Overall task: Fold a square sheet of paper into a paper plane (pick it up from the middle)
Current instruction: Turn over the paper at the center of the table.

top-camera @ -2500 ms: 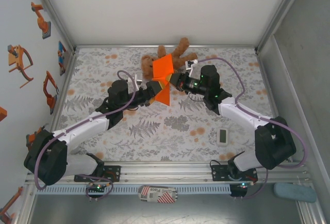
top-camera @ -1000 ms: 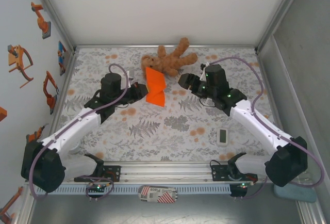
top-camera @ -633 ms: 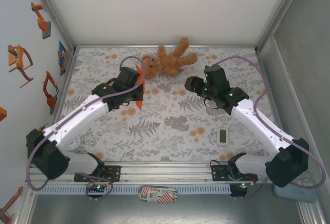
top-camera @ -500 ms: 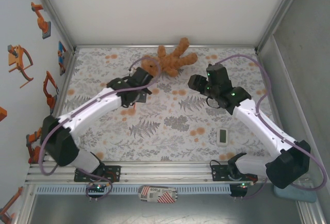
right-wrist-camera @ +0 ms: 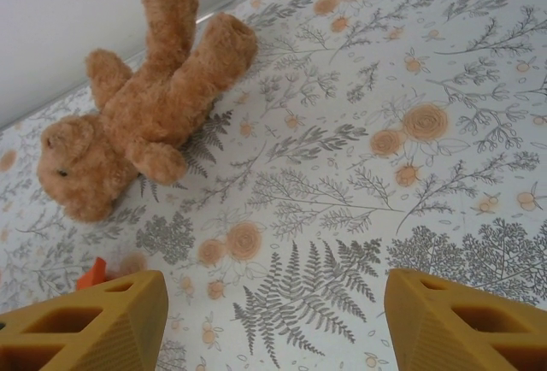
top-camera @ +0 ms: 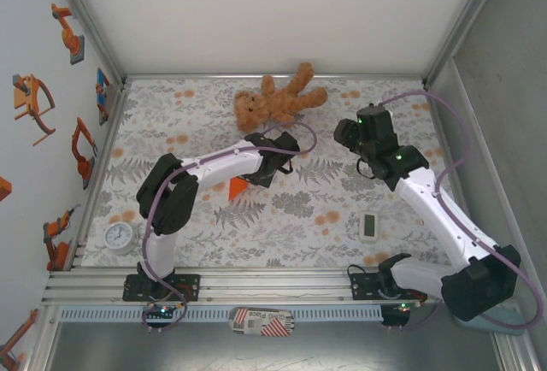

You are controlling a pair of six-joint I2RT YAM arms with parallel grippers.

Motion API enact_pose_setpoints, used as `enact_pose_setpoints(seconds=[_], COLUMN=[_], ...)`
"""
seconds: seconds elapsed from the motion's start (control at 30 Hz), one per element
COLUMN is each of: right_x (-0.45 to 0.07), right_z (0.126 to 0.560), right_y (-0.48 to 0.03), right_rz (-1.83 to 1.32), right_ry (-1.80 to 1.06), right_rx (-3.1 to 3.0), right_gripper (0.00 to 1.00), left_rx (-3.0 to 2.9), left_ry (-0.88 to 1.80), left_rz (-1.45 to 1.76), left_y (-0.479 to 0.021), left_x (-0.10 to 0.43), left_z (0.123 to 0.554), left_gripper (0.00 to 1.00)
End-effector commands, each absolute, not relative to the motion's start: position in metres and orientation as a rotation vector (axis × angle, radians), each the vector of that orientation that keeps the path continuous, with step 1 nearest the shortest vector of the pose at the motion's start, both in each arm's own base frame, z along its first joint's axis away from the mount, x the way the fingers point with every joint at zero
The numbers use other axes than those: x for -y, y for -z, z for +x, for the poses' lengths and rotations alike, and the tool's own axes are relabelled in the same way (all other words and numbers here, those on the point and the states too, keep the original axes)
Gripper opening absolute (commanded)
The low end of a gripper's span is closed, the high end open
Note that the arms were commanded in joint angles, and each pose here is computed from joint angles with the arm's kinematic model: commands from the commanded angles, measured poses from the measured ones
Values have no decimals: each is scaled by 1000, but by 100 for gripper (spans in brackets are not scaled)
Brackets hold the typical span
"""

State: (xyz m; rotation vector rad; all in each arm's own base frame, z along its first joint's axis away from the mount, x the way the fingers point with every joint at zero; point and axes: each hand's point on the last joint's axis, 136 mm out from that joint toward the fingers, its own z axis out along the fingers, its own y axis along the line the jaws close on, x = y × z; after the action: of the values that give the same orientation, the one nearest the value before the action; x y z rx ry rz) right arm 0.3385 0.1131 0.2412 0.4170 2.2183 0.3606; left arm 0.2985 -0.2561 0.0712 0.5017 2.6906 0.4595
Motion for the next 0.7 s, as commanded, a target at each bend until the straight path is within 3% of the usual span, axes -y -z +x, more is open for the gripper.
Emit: enact_pose_setpoints(seconds=[0.0, 0.27, 0.5, 0.67], right_x=[-101, -106, -147, -204], right_z=[329, 312, 312, 317], right_y=[-233, -226, -198, -176], right_rz=[434, 422, 349, 246], right_ry=[-303, -369, -570, -704], right_rx=[-2240, -2300, -2416, -2474], right_gripper=[67, 67, 62, 59], left_rx=[-2780, -2766, -2669, -2602], left_ry=[-139, 423, 735, 699], left_rz=[492, 381, 201, 70], left_y=[-62, -90, -134, -149], left_x=[297, 333, 306, 261], left_z=[286, 274, 271, 272], left_gripper=[18, 51, 65, 75])
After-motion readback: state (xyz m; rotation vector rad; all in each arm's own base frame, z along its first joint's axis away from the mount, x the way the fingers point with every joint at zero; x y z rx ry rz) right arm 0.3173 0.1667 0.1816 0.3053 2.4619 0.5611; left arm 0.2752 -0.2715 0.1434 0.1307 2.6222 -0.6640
